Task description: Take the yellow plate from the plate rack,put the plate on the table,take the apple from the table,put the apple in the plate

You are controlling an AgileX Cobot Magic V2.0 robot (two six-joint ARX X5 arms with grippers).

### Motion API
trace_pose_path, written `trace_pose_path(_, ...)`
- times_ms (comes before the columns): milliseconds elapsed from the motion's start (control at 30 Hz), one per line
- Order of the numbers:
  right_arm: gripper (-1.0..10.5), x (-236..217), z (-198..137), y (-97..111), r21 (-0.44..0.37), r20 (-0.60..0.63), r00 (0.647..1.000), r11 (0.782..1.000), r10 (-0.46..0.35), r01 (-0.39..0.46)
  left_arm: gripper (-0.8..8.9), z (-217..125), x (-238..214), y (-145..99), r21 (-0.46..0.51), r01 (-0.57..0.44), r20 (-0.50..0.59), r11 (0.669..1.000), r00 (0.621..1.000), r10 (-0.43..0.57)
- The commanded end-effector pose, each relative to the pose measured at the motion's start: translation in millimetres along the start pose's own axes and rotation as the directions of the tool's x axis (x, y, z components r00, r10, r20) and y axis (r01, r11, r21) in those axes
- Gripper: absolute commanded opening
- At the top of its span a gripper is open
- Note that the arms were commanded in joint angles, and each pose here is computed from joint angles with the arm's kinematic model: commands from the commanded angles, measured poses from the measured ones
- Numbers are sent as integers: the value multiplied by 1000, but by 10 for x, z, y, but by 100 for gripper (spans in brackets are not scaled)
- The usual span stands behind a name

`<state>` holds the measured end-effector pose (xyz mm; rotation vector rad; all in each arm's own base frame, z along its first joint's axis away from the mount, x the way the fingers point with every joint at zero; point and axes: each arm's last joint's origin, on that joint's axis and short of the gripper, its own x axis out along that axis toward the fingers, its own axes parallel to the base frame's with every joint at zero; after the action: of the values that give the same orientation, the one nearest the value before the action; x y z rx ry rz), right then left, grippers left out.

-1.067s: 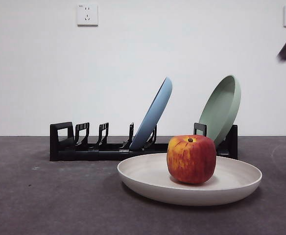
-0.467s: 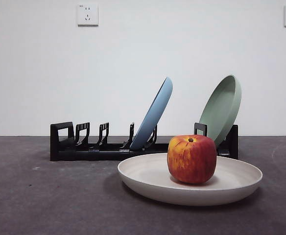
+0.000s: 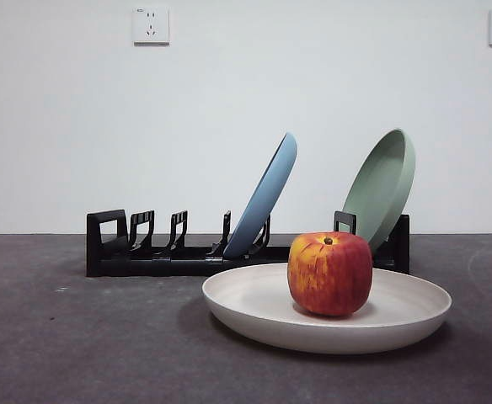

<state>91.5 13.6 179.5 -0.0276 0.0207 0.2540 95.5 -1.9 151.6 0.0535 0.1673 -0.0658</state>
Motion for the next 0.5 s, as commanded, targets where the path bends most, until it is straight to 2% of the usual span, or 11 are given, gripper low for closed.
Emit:
trace_pose_path(33, 1, 20, -77, 7, 30, -13, 1000, 1000, 7, -6, -3, -42, 12, 3, -11, -6, -9, 1000, 1000, 6)
trace_pose_path(500, 1, 41, -311, 13, 109, -146, 989, 994, 12, 4, -3, -42, 12, 3, -11, -6, -9, 1000, 1000, 6)
